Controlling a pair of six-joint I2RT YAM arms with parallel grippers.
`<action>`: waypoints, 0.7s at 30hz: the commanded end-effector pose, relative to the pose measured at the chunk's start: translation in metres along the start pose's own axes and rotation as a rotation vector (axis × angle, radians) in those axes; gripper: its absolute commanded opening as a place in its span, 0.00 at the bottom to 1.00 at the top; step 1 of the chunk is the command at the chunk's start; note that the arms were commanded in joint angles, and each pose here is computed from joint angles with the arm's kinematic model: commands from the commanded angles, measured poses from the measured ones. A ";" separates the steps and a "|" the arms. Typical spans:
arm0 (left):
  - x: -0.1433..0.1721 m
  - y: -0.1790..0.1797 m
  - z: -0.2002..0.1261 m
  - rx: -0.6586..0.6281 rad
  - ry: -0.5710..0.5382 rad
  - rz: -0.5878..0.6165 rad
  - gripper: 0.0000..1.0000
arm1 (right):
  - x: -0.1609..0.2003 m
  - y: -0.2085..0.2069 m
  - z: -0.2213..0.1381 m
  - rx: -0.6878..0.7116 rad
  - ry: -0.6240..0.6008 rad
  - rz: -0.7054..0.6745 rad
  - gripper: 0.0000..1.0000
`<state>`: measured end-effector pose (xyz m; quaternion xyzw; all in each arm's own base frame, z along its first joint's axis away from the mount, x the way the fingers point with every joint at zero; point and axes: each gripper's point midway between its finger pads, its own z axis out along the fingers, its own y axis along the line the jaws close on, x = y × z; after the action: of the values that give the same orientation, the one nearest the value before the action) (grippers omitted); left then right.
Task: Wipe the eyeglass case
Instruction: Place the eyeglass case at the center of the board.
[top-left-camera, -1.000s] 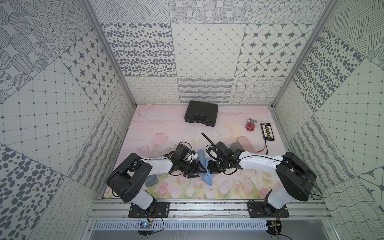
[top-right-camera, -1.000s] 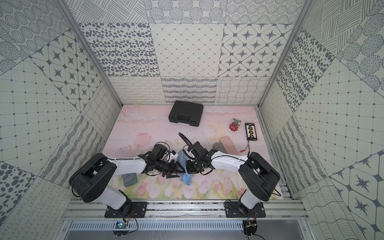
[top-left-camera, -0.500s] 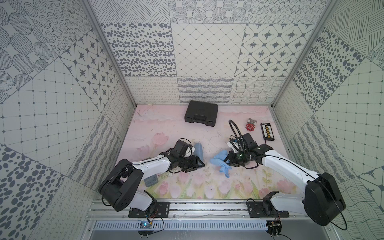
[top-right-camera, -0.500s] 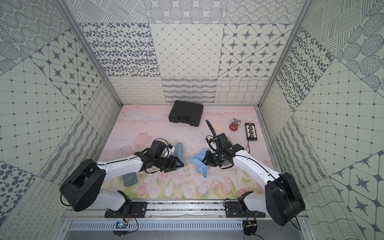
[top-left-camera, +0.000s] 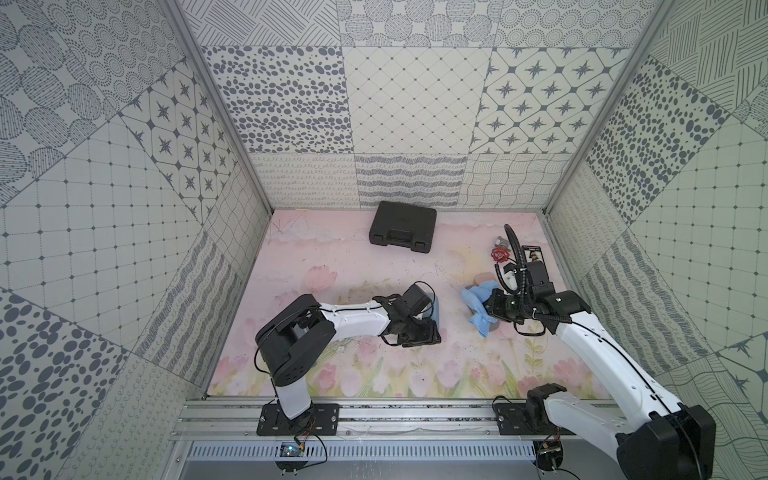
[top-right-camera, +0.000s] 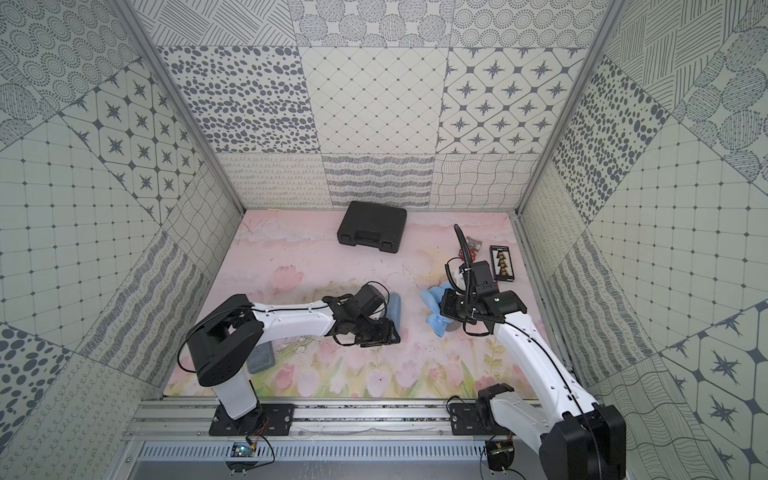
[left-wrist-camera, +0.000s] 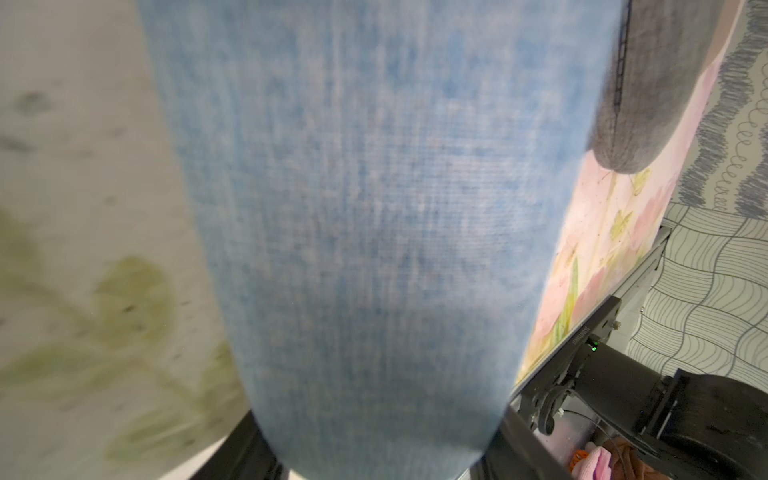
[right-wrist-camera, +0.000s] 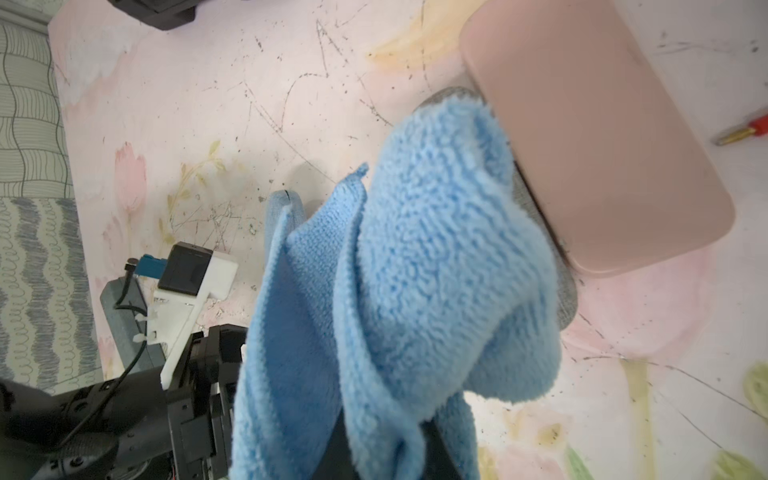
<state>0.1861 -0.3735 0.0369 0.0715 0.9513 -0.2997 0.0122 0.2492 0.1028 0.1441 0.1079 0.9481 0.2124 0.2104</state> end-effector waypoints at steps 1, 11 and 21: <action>-0.012 -0.018 0.020 -0.071 -0.037 -0.028 0.44 | -0.009 -0.011 -0.007 0.017 -0.070 0.038 0.00; -0.032 -0.011 0.040 -0.197 -0.074 -0.074 0.54 | -0.008 -0.014 -0.006 0.004 -0.070 0.037 0.00; -0.029 -0.016 0.049 -0.152 -0.050 -0.100 0.99 | -0.005 -0.012 -0.001 -0.021 -0.057 0.039 0.00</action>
<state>0.2191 -0.4544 0.0450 0.0443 0.9459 -0.3180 0.0472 0.2459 0.0877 0.1349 0.1392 0.9433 0.2118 0.2144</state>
